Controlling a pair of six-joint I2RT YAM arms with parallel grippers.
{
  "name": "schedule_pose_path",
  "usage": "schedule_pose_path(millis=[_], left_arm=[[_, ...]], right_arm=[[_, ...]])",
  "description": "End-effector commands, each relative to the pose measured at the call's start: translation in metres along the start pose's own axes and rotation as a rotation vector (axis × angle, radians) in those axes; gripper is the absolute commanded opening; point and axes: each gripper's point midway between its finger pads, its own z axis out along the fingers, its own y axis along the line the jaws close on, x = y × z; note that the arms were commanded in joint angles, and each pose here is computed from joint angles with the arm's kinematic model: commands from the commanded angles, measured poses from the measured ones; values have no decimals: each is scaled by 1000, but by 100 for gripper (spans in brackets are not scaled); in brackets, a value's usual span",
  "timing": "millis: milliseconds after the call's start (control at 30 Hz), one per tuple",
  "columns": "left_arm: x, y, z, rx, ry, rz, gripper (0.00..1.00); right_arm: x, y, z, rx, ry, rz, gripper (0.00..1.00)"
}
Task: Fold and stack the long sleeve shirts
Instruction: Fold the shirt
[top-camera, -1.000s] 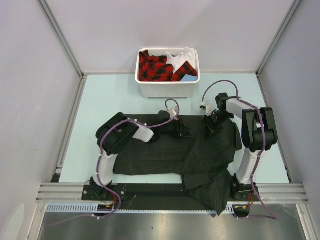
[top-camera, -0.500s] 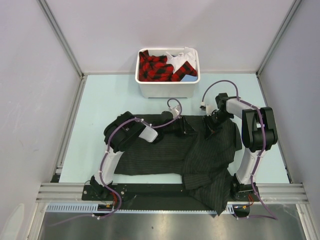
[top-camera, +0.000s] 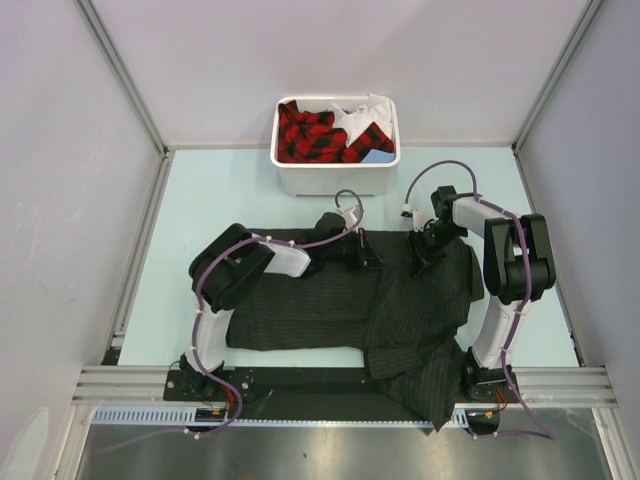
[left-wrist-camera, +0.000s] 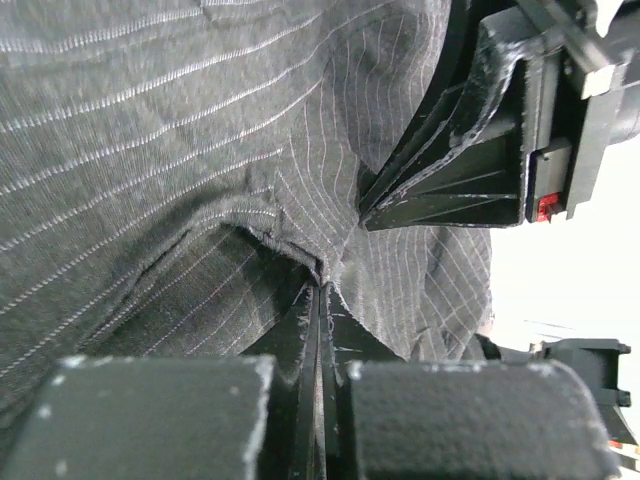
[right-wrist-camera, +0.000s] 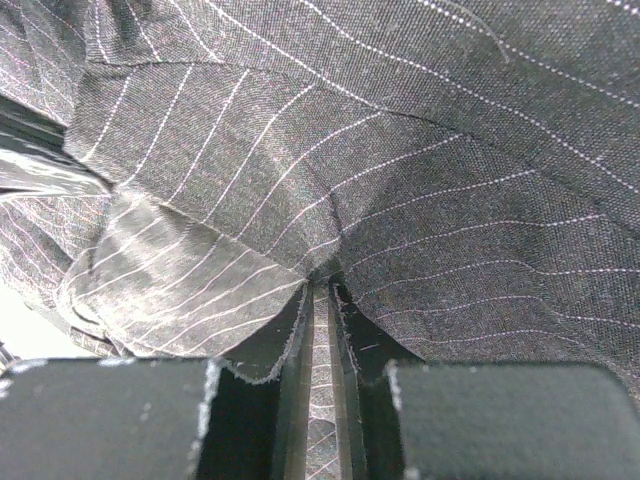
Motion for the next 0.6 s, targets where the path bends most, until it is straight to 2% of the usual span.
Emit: schedule_pose_path(millis=[0, 133, 167, 200, 267, 300, 367, 400, 433, 467, 500, 567], left_arm=[[-14, -9, -14, -33, 1, 101, 0], [-17, -5, -20, -75, -1, 160, 0], [-16, -2, -24, -105, 6, 162, 4], [-15, -4, -26, -107, 13, 179, 27], [-15, -8, -34, -99, 28, 267, 50], [-13, -24, -47, -57, 28, 315, 55], [-8, -40, -64, 13, 39, 464, 66], [3, -58, -83, 80, 60, 533, 75], [8, -65, -94, 116, 66, 692, 77], [38, -61, -104, 118, 152, 759, 78], [39, -80, -122, 155, 125, 972, 79], [89, -75, -138, 186, 245, 1114, 80]], right_arm=[[0, -31, 1, 134, -1, -22, 16], [0, -31, 0, 137, -1, -30, 16], [0, -31, 0, 136, -1, -31, 16], [1, -30, 0, 133, 3, -35, 16], [-2, -21, -3, 108, -5, -55, 17], [-6, -17, -7, 100, -16, -65, 18], [-9, 3, -18, 53, -42, -105, 19], [-9, 11, -23, 39, -49, -118, 20], [-10, 23, -29, -4, -69, -146, 22], [-10, 32, -38, -5, -91, -166, 22], [-8, 37, -42, -8, -94, -179, 22], [-6, 56, -55, -52, -124, -227, 24]])
